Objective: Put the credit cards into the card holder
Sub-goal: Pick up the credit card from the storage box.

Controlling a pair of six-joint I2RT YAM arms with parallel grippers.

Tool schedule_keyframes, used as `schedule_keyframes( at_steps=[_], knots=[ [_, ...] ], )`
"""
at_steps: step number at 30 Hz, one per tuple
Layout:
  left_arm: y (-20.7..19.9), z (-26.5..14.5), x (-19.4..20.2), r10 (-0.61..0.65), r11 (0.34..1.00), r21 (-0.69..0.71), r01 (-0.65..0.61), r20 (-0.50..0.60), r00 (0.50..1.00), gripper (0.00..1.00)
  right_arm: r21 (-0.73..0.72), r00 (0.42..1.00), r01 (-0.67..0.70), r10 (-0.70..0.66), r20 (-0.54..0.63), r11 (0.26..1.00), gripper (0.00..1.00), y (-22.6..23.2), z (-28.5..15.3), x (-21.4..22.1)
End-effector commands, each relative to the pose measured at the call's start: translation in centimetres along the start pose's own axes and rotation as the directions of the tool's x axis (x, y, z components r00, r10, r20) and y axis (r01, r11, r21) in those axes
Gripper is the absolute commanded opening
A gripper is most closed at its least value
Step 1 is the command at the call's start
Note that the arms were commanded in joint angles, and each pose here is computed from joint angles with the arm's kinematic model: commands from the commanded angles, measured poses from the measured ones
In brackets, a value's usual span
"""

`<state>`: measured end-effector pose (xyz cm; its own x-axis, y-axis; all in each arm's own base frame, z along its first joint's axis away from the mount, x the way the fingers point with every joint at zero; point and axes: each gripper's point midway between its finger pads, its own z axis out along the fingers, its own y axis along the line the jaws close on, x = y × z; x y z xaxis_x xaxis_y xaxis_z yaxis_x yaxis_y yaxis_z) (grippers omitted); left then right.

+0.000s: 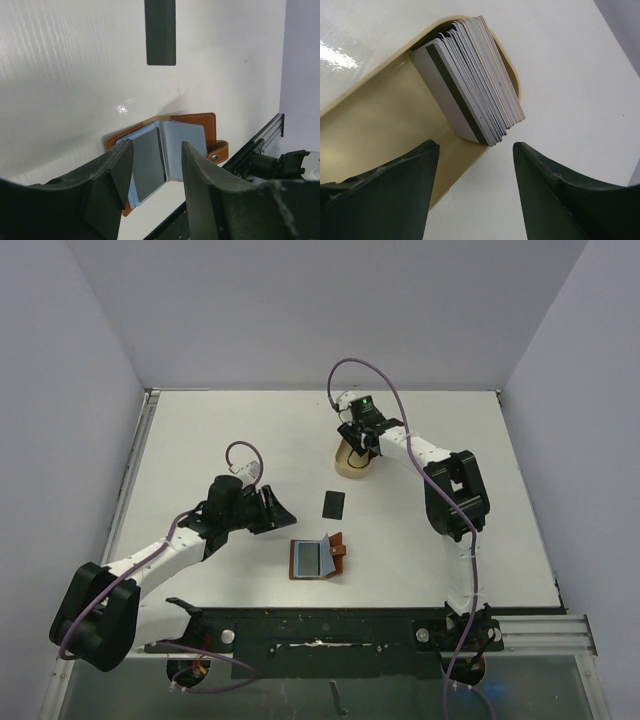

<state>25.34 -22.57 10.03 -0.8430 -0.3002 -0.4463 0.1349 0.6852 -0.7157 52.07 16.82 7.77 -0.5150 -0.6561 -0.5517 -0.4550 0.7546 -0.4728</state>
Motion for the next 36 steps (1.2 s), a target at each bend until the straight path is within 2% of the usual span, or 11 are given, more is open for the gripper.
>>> schedule_keyframes(
  at_steps=[1,21,32,36],
  knots=[
    [-1.5,-0.5,-0.5,-0.019,0.996,0.083,0.016,0.036,0.999,0.42,0.118,0.997,0.061,-0.067,0.043,0.991,0.61,-3.6,-0.8,-2.9],
    [-0.4,-0.3,0.4,-0.026,0.998,0.063,0.024,0.024,0.999,0.42,0.139,0.994,0.098,-0.102,0.023,0.985,0.55,-4.1,1.1,-2.9],
    [-0.6,-0.5,0.2,-0.023,0.998,0.065,0.021,0.028,0.999,0.42,0.179,0.993,0.107,-0.114,0.028,0.978,0.35,-5.2,0.7,-3.3],
    [-0.4,-0.4,0.4,-0.03,0.997,0.066,0.028,0.026,0.999,0.42,0.181,0.993,0.103,-0.111,0.038,0.978,0.34,-5.3,0.2,-3.7]
  ],
)
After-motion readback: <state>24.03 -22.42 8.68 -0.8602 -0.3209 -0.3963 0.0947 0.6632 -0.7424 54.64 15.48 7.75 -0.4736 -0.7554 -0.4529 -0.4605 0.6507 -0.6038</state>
